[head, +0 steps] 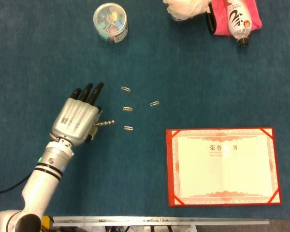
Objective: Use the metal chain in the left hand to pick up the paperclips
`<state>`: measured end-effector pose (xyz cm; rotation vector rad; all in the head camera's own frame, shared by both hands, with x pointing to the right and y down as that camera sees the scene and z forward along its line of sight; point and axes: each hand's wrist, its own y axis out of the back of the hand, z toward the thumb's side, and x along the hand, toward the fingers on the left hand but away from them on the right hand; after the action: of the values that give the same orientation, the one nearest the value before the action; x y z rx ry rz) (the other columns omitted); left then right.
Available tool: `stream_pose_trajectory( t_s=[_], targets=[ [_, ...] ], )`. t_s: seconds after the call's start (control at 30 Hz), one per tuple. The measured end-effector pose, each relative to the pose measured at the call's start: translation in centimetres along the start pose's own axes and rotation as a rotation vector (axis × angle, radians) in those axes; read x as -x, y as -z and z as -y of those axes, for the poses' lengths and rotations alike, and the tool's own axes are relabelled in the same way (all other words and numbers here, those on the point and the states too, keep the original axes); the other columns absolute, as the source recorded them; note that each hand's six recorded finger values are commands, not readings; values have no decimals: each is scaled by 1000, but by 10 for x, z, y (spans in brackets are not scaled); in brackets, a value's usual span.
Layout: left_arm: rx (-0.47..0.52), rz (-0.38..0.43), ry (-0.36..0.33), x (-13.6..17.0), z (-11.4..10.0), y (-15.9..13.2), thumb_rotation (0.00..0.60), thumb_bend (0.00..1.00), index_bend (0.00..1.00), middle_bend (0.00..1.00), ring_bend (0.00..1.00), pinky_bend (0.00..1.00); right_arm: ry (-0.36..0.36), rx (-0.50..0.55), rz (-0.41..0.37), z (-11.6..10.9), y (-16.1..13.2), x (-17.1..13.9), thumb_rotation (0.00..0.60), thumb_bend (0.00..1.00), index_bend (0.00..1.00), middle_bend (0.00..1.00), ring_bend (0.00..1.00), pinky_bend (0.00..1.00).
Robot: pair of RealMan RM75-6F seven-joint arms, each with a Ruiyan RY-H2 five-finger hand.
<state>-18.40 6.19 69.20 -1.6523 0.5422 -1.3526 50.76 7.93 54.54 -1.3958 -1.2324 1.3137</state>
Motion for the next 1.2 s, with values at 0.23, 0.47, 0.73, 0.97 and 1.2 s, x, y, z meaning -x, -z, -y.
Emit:
stream_pose_trajectory(
  t_s=[0.23, 0.47, 0.73, 0.97, 1.2],
  targets=[
    [-7, 31, -4, -4, 0, -17, 600, 358, 546, 11, 0, 144, 18, 10, 4, -6, 2, -2, 600, 0, 37, 48, 0, 250],
    [-11, 32, 11, -9, 8, -22, 600, 358, 546, 11, 0, 144, 29, 14, 8, -10, 4, -2, 600, 0, 37, 48, 0, 250],
    [5, 43, 25, -14, 13, -27, 600, 358, 547, 11, 0, 144, 42, 20, 14, -15, 6, -3, 600, 0, 46, 50, 0, 250],
    [18, 57, 40, -15, 19, -30, 600, 358, 547, 11, 0, 144, 51, 36, 13, -21, 7, -6, 600, 0, 48, 58, 0, 250],
    [24, 60, 48, -19, 24, -32, 600, 358, 547, 11, 0, 144, 56, 38, 18, -23, 9, -6, 600, 0, 48, 58, 0, 250]
  ],
)
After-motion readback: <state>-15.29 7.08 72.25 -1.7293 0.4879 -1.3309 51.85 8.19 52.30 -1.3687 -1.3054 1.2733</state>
